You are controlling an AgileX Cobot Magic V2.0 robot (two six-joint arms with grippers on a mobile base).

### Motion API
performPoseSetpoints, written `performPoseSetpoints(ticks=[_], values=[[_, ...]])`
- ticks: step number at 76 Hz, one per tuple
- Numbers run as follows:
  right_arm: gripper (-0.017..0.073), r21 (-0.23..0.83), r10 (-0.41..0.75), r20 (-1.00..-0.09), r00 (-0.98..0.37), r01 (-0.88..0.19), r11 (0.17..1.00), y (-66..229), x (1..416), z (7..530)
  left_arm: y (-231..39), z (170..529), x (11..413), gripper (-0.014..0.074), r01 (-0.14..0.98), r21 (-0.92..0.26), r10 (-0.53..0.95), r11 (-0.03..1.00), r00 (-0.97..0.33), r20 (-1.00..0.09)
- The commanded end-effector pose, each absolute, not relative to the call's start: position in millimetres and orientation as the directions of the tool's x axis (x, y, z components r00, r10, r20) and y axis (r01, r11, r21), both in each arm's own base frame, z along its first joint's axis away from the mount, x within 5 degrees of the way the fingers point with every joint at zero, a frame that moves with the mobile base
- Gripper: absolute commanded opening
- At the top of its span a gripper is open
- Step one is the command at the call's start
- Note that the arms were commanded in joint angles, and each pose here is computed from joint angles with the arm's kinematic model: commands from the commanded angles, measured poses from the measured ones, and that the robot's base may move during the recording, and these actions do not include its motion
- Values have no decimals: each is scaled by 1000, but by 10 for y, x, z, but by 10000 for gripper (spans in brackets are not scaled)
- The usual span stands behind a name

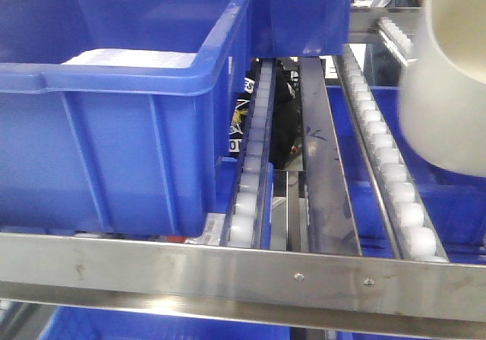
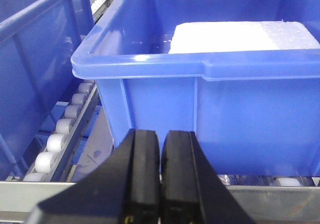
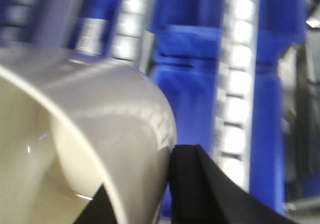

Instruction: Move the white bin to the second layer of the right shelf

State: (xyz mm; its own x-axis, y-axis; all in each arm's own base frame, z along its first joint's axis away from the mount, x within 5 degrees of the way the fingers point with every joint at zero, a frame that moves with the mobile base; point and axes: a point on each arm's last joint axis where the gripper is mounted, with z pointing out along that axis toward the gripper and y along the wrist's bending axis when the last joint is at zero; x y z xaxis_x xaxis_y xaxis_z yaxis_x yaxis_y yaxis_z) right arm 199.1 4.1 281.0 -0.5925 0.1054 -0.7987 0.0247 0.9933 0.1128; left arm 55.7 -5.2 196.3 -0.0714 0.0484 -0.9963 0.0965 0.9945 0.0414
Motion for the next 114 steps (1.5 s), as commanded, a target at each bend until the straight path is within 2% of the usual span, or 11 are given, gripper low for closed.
performPoseSetpoints(ticks=[1, 15, 42, 84, 101, 107, 114], values=[[48, 122, 141, -851, -506, 70, 990, -58, 2048, 2970, -55, 1924, 564, 85, 98, 38, 39, 994, -9, -999], [48, 122, 167, -820, -547, 118, 985, -152, 2077, 2889, -55, 1924, 564, 85, 98, 38, 39, 994, -9, -999], [48, 122, 180, -715, -676, 132, 984, -158, 2202, 2620, -55, 1924, 564, 85, 98, 38, 39, 994, -9, -999], [48, 117, 187, -636, -749, 146, 982, -174, 2358, 2355, -55, 1924, 564, 85, 98, 38, 39, 994, -9, -999], [50, 115, 187, -637, -748, 147, 982, -176, 2370, 2344, -55, 1924, 564, 85, 98, 38, 39, 994, -9, -999], [69, 115, 187, -637, -748, 147, 982, -176, 2370, 2344, -55, 1924, 564, 85, 98, 38, 39, 994, -9, -999], [150, 116, 187, -637, -748, 147, 982, -176, 2370, 2344, -55, 1924, 564, 85, 98, 38, 39, 994, -9, -999]])
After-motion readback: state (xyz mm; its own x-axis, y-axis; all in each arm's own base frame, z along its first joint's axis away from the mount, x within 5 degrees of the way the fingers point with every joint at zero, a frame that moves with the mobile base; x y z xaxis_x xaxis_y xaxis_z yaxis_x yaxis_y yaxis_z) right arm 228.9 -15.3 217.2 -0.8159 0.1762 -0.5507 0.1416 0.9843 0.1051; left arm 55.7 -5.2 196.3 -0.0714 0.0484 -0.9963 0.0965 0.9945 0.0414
